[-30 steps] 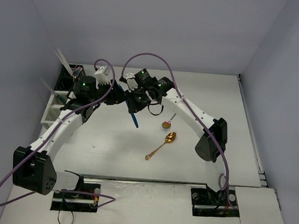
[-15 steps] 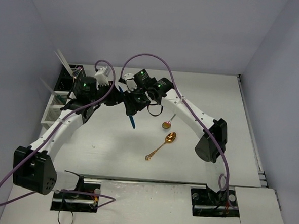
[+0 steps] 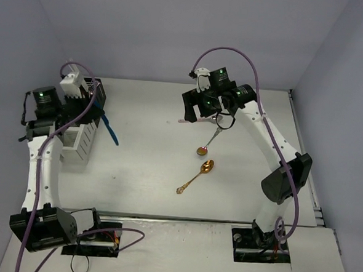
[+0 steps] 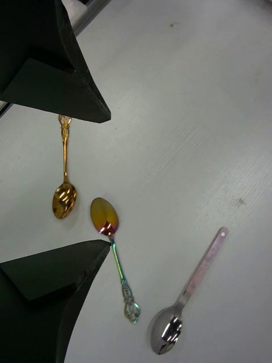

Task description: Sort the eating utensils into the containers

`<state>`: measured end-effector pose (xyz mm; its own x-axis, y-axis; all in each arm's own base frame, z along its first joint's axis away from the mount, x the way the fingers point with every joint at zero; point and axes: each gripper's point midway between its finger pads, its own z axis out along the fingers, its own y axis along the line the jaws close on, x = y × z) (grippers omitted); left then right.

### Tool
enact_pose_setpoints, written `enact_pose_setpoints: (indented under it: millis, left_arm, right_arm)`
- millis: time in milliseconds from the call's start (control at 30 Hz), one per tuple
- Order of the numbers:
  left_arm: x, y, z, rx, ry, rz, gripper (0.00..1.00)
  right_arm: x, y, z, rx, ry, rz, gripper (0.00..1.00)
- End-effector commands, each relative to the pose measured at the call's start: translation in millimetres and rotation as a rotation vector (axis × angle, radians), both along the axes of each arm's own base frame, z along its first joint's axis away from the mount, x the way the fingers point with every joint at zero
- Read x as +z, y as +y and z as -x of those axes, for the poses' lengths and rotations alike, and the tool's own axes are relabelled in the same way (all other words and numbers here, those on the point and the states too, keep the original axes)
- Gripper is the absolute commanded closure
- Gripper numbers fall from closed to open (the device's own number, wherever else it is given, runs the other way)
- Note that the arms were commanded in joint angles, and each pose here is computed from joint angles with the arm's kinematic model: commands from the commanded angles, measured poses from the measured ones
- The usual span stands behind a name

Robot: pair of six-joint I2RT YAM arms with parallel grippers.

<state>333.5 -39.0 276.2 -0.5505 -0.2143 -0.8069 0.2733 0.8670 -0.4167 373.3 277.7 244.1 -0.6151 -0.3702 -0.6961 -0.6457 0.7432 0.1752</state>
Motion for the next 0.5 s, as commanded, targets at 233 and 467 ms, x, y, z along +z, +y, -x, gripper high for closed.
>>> enact_pose_setpoints:
  millis: [233, 467]
  left_arm:
    - [117.2, 106.8, -36.1, 0.068, -0.299, -0.198, 1.00]
    - [129.2, 147.2, -77.5, 0.121, -0.325, -0.201, 1.00]
  right_arm:
    - [-10.8, -29.2, -3.5, -0.079, -0.084, 0.150, 0.24]
    - [-18.1, -34.7, -7.6, -0.094, -0.088, 0.189, 0.24]
